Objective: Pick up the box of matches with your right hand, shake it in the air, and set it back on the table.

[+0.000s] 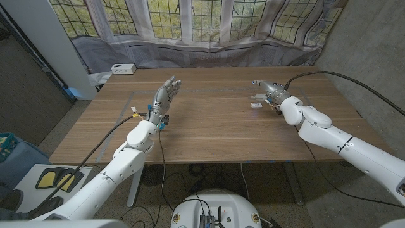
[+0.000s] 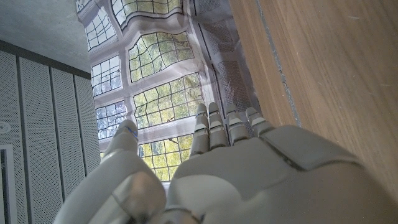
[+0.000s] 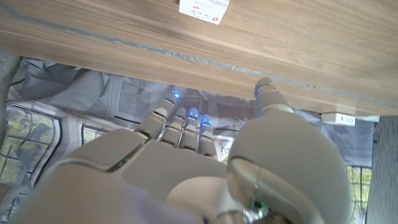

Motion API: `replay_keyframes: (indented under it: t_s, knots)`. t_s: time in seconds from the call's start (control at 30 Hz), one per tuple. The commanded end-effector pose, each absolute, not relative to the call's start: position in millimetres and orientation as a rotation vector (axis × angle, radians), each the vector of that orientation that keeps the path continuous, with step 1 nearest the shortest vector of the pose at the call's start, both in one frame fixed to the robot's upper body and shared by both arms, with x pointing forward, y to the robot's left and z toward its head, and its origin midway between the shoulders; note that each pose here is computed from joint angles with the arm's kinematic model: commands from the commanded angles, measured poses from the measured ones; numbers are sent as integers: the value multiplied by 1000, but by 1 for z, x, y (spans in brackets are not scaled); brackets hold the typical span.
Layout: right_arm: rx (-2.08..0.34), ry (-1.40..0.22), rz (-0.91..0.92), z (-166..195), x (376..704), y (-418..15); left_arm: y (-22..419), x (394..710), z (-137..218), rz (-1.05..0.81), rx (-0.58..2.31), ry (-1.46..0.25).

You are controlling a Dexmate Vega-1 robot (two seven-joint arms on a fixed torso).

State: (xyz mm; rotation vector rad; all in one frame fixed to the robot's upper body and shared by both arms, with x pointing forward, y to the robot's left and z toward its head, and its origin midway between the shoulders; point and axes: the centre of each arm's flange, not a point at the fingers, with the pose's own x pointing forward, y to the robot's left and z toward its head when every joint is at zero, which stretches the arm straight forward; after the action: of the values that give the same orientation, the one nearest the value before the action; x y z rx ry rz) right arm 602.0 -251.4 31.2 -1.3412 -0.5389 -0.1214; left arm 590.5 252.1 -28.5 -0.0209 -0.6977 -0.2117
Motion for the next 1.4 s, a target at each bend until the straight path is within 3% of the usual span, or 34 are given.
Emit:
replay_keyframes:
  t_s: [0.03, 0.4, 0.93, 1.4]
  knots:
    - [-1145, -663, -164, 34, 576, -248, 261, 589, -22, -233, -2, -707]
    - [-1013, -750, -214, 33, 559, -246, 269, 586, -20, -263, 15, -715]
    - [-709, -883, -146, 44, 547, -257, 266, 589, -9, -243, 51, -732]
    - [-393, -876, 0, 47, 572, -280, 253, 599, -3, -255, 29, -737]
